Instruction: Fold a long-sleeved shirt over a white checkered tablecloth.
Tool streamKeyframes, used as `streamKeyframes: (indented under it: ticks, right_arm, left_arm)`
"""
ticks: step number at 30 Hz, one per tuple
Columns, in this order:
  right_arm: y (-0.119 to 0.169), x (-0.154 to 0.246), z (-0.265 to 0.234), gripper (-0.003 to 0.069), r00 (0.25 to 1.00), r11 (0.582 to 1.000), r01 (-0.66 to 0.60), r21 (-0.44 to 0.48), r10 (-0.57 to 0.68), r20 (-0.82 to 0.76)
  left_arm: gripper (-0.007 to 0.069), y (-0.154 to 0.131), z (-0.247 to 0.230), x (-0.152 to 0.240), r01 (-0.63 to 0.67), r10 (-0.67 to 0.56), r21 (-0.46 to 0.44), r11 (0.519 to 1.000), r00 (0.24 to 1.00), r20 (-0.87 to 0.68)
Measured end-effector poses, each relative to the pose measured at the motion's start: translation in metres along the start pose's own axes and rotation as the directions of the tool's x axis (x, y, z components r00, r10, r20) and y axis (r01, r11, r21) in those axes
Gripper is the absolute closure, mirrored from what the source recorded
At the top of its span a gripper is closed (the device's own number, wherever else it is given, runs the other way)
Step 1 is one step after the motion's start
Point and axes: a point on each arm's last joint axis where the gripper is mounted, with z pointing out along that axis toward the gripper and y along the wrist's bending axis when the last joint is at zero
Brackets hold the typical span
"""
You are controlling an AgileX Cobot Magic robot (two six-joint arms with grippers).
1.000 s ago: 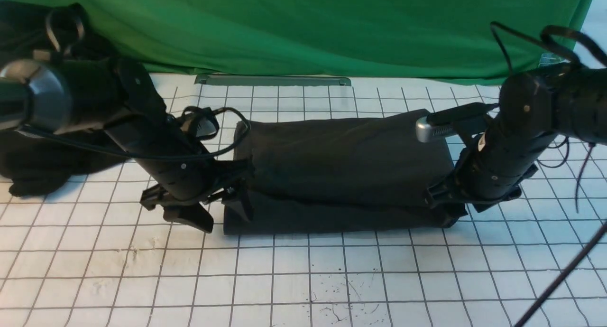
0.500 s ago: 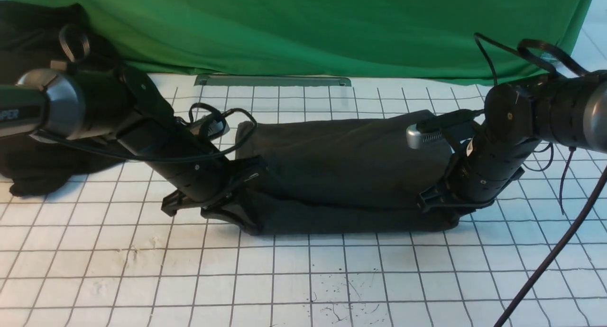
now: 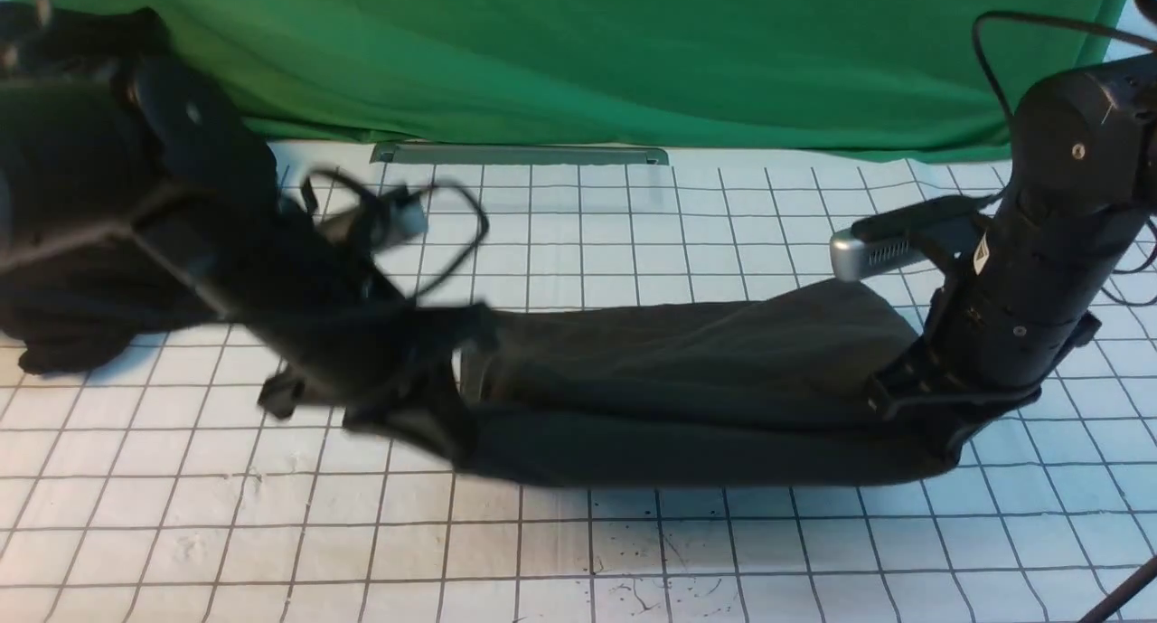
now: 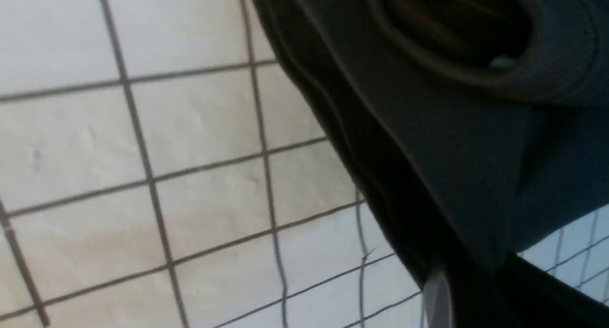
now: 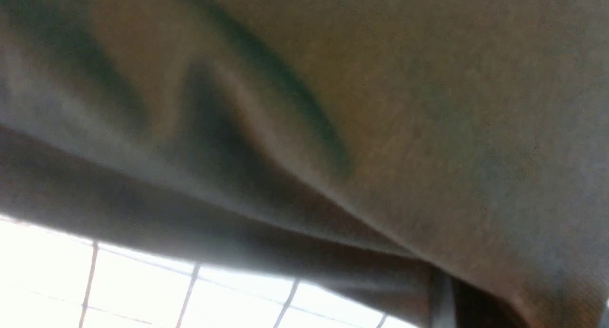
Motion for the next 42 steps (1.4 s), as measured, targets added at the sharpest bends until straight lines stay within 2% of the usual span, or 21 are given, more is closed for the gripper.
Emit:
streamKeyframes:
  ticks: [5, 8, 10, 11, 12, 14, 17, 19, 23, 25, 26, 27, 28, 29, 31, 34, 42]
  right_arm:
    - [0.001, 0.016, 0.02, 0.0606, 0.997, 1.0, -0.02, -0.007, 0.019, -0.081]
    - [0.0, 0.029, 0.036, 0.0558, 0.992, 0.999, -0.034, 0.003, 0.034, -0.122]
    - [-0.001, 0.034, 0.043, 0.0469, 0.991, 0.999, -0.042, 0.011, 0.043, -0.128]
    - [-0.001, 0.035, 0.043, 0.0469, 0.991, 0.999, -0.042, 0.012, 0.043, -0.13]
    - [-0.001, 0.035, 0.043, 0.0387, 0.99, 0.999, -0.032, 0.017, 0.034, -0.135]
    - [-0.002, 0.035, 0.038, 0.0307, 0.987, 1.0, 0.005, 0.019, -0.002, -0.164]
    - [-0.003, 0.031, 0.024, 0.0233, 0.98, 0.999, 0.049, 0.017, -0.045, -0.192]
    - [-0.002, 0.028, 0.007, 0.0217, 0.988, 0.997, 0.071, 0.015, -0.068, -0.141]
    - [-0.001, 0.035, -0.03, 0.0268, 0.996, 0.996, 0.082, 0.02, -0.082, -0.023]
    - [-0.001, 0.04, -0.047, 0.0344, 0.995, 0.996, 0.086, 0.023, -0.087, 0.039]
    - [-0.001, 0.041, -0.049, 0.0344, 0.995, 0.996, 0.086, 0.024, -0.087, 0.05]
    - [-0.001, 0.042, -0.062, 0.0464, 0.986, 0.996, 0.089, 0.029, -0.092, 0.139]
    - [-0.001, 0.041, -0.064, 0.0464, 0.983, 0.996, 0.09, 0.031, -0.093, 0.158]
    - [0.001, 0.04, -0.07, 0.0556, 0.971, 0.996, 0.091, 0.018, -0.092, 0.222]
    - [0.003, 0.034, -0.067, 0.0636, 0.958, 0.996, 0.086, -0.007, -0.081, 0.274]
    - [0.004, 0.028, -0.05, 0.0653, 0.959, 0.997, 0.079, -0.02, -0.07, 0.276]
    - [0.001, 0.034, 0.064, 0.0662, 0.996, 0.998, 0.049, -0.03, -0.047, 0.071]
  left_arm:
    - [0.0611, 0.01, 0.019, 0.011, 0.031, -0.031, -0.03, 0.999, 0.999, 0.012]
    - [0.061, 0.014, 0.024, 0.014, 0.045, -0.044, -0.038, 0.998, 0.999, 0.02]
    - [0.0604, 0.014, 0.024, 0.014, 0.045, -0.044, -0.038, 0.998, 0.999, 0.02]
    - [0.0604, 0.014, 0.024, 0.014, 0.045, -0.044, -0.038, 0.998, 0.999, 0.019]
    - [0.0589, 0.013, 0.023, 0.015, 0.033, -0.033, -0.038, 0.999, 0.999, 0.012]
    - [0.0564, 0.01, 0.018, 0.014, 0.012, -0.012, -0.034, 0.999, 1.0, 0.002]
    - [0.0502, 0.001, 0.001, 0.012, -0.028, 0.029, -0.023, 0.999, 0.999, 0.026]
    - [0.0444, -0.007, -0.018, 0.013, -0.072, 0.073, -0.022, 0.997, 0.995, 0.06]
    - [0.0342, -0.012, -0.04, 0.019, -0.125, 0.128, -0.043, 0.991, 0.987, 0.092]
    - [0.0312, -0.013, -0.045, 0.02, -0.136, 0.141, -0.05, 0.989, 0.984, 0.105]
    - [0.0309, -0.013, -0.045, 0.021, -0.137, 0.141, -0.049, 0.989, 0.984, 0.106]
    - [0.0286, -0.014, -0.048, 0.02, -0.142, 0.147, -0.052, 0.989, 0.98, 0.131]
    - [0.0284, -0.014, -0.048, 0.02, -0.142, 0.148, -0.052, 0.989, 0.98, 0.134]
    - [0.0276, -0.015, -0.049, 0.019, -0.14, 0.146, -0.048, 0.989, 0.977, 0.153]
    - [0.027, -0.016, -0.049, 0.016, -0.136, 0.141, -0.039, 0.99, 0.973, 0.182]
    - [0.0269, -0.016, -0.05, 0.015, -0.134, 0.139, -0.035, 0.99, 0.971, 0.194]
    - [0.0267, -0.017, -0.05, 0.012, -0.127, 0.132, -0.035, 0.991, 0.964, 0.231]
